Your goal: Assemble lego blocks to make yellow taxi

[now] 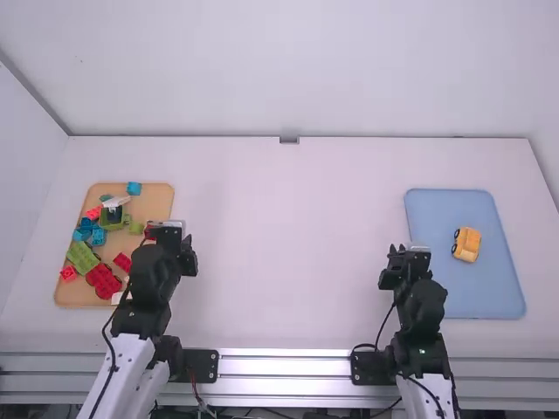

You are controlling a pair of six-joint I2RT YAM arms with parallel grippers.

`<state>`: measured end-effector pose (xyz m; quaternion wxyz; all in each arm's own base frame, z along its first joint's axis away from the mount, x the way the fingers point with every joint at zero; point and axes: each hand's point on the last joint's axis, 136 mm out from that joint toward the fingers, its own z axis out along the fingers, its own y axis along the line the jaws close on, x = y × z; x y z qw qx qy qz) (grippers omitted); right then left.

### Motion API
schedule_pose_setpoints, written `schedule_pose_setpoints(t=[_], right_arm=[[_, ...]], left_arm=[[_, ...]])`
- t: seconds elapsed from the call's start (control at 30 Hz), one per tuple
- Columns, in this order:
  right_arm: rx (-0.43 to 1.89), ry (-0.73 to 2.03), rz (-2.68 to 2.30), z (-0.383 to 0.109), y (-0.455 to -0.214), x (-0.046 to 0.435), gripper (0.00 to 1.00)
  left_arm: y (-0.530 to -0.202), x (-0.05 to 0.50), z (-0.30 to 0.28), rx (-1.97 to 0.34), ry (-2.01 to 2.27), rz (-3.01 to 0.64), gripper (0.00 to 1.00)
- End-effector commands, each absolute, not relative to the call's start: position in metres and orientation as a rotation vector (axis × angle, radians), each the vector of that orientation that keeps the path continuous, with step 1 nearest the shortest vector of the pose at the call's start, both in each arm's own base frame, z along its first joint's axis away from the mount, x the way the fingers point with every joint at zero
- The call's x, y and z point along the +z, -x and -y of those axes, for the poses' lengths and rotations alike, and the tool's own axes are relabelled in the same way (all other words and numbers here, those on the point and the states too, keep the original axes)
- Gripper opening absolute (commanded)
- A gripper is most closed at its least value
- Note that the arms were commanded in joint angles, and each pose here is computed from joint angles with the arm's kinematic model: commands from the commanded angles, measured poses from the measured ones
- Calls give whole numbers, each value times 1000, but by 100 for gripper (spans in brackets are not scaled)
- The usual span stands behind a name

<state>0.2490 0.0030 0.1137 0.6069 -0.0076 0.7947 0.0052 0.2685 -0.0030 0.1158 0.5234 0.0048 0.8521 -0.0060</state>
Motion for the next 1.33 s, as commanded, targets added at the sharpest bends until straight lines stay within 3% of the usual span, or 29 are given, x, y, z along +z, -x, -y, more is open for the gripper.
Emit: schedule_pose_setpoints(t=[0.0, 0.27, 0.43, 1.3], right_arm=[[15, 11, -1813, -3, -248, 117, 14], [14, 12, -1712, -3, -247, 140, 4], [13, 12, -1676, -3, -246, 148, 0], [13, 12, -1676, -3, -246, 148, 0]], left_arm=[[-262, 106, 0, 0, 0, -2035, 13], [-245, 71, 0, 0, 0, -2035, 0], [-246, 81, 0, 0, 0, -1970, 0], [-246, 148, 0, 0, 0, -1676, 0]])
